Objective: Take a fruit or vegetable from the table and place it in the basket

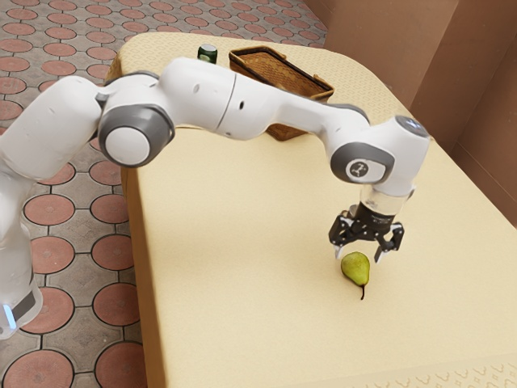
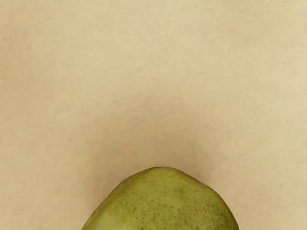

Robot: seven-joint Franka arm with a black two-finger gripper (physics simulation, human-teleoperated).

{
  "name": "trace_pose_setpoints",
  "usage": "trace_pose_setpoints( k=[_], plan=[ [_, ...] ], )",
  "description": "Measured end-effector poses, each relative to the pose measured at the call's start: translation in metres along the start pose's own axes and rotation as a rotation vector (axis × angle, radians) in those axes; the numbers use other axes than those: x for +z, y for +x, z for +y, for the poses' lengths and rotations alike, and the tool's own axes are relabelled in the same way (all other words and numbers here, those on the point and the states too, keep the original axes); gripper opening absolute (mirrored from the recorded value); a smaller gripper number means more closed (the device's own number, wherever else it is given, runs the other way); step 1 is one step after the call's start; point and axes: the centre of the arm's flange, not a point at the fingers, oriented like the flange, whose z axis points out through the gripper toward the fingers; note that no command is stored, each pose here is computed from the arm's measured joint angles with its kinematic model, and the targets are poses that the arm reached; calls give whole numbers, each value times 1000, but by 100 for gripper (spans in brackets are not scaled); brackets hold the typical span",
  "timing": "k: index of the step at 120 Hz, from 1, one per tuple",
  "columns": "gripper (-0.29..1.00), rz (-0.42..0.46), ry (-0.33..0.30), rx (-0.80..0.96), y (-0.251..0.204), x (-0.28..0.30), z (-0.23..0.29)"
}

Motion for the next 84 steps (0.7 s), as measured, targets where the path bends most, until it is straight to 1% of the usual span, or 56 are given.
trace_pose_setpoints(
  k=[22,37,41,54,58,73,81,84],
  plan=[
    [70,-13,25,-8,0,26,4],
    [69,-18,26,-9,-3,32,5],
    [65,-20,25,-9,-4,32,6],
    [45,-27,21,-11,-5,31,6],
    [41,-29,19,-12,-6,29,6],
    [34,-34,17,-13,-7,23,4],
    [31,-34,7,-11,-9,9,2],
    [34,-32,-1,-10,-9,-1,0]
  ],
)
